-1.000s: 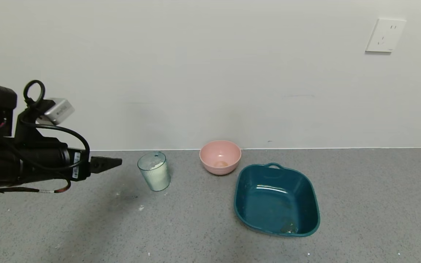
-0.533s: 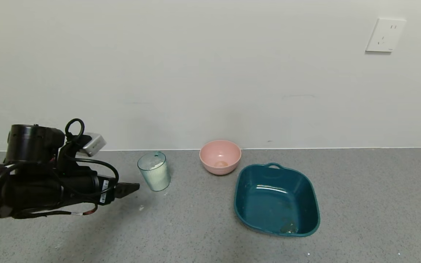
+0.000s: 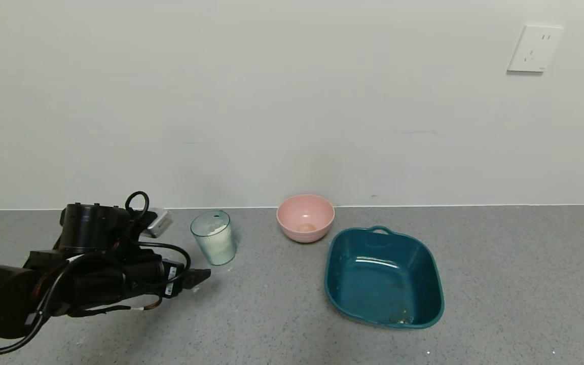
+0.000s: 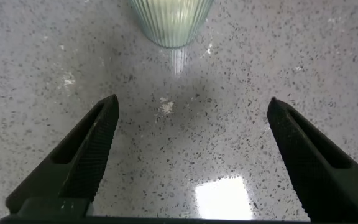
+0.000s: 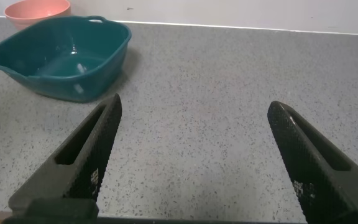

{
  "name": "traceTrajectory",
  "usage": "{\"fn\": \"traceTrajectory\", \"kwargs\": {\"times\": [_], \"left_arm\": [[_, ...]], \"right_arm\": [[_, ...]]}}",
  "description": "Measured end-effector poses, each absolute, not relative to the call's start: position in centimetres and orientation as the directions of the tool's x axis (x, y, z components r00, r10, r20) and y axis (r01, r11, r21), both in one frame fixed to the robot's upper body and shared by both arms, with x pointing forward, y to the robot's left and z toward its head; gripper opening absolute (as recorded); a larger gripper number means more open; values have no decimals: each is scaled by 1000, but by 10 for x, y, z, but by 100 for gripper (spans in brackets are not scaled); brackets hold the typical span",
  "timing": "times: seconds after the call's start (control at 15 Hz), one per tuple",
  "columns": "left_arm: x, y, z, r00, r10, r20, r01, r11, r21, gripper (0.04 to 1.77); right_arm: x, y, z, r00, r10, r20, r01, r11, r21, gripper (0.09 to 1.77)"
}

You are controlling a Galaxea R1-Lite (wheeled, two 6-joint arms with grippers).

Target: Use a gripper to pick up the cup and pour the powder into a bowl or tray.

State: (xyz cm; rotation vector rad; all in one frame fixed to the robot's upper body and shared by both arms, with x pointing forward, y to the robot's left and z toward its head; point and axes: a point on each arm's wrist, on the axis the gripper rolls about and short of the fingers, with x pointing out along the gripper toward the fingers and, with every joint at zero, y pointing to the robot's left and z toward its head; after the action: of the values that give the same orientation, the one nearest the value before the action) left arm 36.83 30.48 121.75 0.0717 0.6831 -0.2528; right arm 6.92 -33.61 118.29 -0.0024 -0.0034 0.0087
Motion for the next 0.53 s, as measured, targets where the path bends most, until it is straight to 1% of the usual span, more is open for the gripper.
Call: {"fn": "traceTrajectory", "kwargs": {"times": [0.27, 0.53], "left_arm": [[374, 303, 1200, 712, -208, -671, 257, 966, -28, 172], [387, 299, 1186, 772, -221, -596, 267, 964, -12, 172]], "right_arm": [[69, -336, 1183, 1000, 8, 3, -8, 1000, -2, 171], [69, -336, 1183, 1000, 8, 4, -8, 1000, -3, 171]]}}
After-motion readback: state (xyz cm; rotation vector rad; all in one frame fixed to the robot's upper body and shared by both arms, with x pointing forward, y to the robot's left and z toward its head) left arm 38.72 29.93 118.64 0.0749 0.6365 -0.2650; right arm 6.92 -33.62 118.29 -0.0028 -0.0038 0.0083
